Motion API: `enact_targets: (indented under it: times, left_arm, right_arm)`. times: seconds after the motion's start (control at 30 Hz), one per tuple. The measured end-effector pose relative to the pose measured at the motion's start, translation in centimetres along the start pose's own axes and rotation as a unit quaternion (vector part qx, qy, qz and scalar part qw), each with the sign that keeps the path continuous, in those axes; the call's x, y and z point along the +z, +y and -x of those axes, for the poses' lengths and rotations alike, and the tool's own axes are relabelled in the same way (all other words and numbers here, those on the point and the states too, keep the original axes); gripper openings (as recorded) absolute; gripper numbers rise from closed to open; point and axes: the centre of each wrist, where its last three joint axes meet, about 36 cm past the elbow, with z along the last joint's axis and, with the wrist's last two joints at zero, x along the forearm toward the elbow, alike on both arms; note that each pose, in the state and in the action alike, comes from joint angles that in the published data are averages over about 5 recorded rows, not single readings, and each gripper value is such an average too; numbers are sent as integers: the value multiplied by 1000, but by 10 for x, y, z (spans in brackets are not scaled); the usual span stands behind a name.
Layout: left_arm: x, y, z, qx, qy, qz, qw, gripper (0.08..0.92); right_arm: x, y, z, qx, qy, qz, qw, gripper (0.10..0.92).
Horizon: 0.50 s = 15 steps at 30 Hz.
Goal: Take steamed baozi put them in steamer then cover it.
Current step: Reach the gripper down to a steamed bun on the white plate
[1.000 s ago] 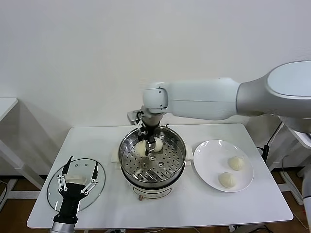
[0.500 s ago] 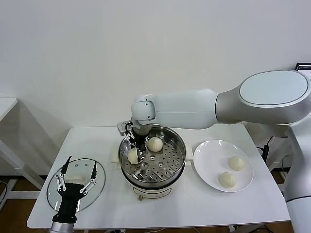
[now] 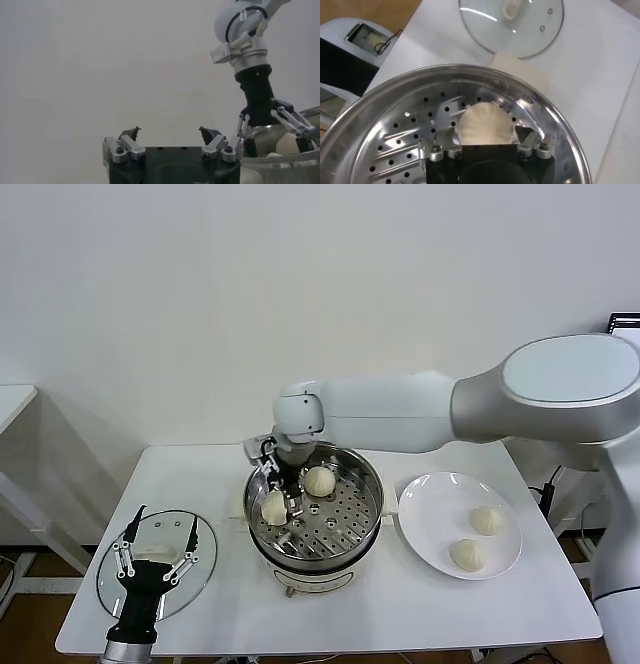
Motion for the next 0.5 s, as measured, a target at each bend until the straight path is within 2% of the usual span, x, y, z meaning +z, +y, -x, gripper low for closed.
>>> enact_targets:
  times: [0.3, 0.5]
  left_arm:
    - [0, -4, 3, 8, -2, -1, 1000, 823]
    - [1, -6, 1, 11, 2, 2, 1000, 823]
  right_arm:
    - [113, 34, -79, 14, 10, 30, 999, 823]
    - [203, 81, -94, 2, 22, 75, 997, 823]
